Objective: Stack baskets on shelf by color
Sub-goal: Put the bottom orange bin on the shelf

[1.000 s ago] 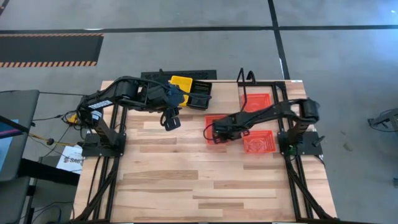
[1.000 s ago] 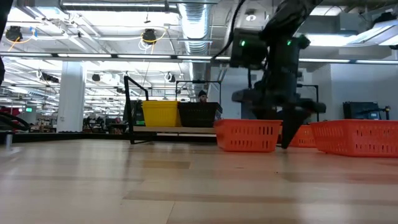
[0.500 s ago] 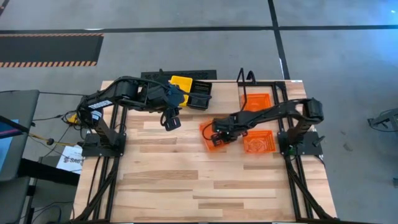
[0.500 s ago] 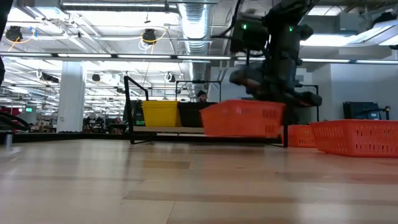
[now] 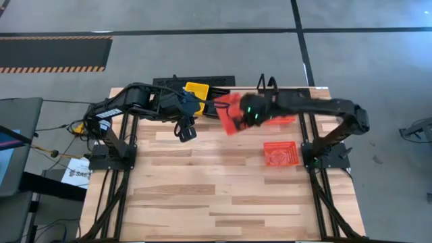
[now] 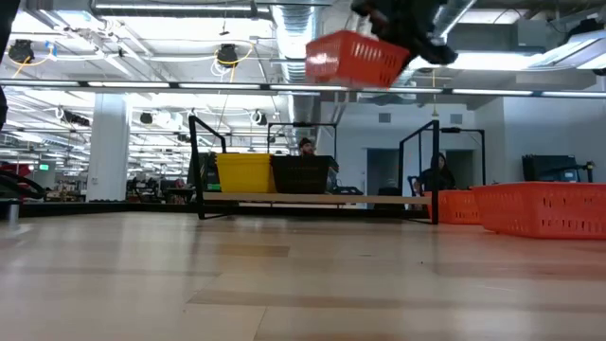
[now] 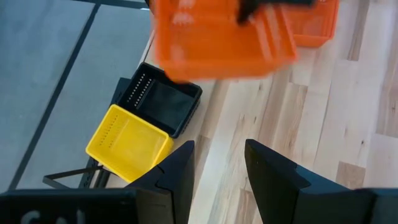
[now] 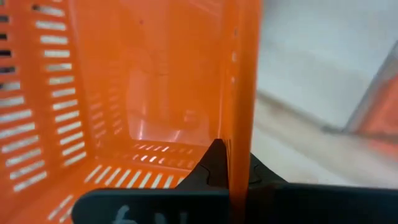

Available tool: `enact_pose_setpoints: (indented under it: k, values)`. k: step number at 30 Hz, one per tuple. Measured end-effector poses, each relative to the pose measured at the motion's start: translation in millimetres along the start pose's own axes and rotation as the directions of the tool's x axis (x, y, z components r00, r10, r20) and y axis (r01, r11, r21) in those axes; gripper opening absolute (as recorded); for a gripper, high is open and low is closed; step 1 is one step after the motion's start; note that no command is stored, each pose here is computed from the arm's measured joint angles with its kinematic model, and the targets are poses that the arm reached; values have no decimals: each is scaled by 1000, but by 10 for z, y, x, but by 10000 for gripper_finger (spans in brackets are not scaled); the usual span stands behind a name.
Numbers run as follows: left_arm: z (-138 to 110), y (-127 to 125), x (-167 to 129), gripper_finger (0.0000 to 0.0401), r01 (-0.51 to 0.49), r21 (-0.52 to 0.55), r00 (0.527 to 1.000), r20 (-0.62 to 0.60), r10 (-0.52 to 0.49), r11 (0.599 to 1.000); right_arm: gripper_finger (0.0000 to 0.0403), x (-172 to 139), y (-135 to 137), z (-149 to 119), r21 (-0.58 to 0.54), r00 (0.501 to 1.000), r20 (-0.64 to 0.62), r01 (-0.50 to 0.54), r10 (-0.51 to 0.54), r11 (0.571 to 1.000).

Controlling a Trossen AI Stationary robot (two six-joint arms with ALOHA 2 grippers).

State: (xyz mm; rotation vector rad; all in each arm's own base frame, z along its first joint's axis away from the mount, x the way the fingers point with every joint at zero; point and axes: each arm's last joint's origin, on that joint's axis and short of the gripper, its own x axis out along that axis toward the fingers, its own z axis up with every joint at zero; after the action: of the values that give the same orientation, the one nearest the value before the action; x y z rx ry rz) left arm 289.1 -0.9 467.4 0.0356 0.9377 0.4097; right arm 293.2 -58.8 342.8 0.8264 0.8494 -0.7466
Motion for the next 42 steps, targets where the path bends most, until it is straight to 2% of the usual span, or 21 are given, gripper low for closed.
enact_pose_setpoints:
  k: [4,7,9,14,17,22,29,35,42]
  values:
    - [-1,0,0,130,1,-1,1000,-1,-1,1000,2,-330,-64,411,-9,998,63,11,-10,1000]
    - [-1,-1,0,130,5,-2,1000,-2,-5,1000,1,-425,-160,678,15,996,74,57,-57,998]
    - [-1,-2,0,130,6,-2,1000,-2,-6,1000,1,-425,-219,847,48,995,74,59,-63,997]
    - [-2,-2,0,130,10,-3,1000,-3,-10,1000,1,-170,-341,1127,131,997,-71,19,-9,991]
    - [-2,-4,0,130,14,-3,1000,-4,-14,1000,1,58,-391,1163,145,984,-169,87,-61,986]
    - [-3,-5,0,130,17,-3,1000,-5,-17,1000,1,434,-480,1164,155,932,-324,221,-161,963]
    - [-7,-4,0,130,17,-12,1000,-10,-17,1000,1,749,-483,1179,161,904,-379,274,-197,948]
    - [-8,-4,0,130,17,-7,1000,-10,-17,1000,1,724,-519,1188,164,901,-365,311,-235,936]
    - [-8,-4,0,130,18,13,1000,-11,-18,1000,1,416,-638,1155,188,915,-304,329,-264,925]
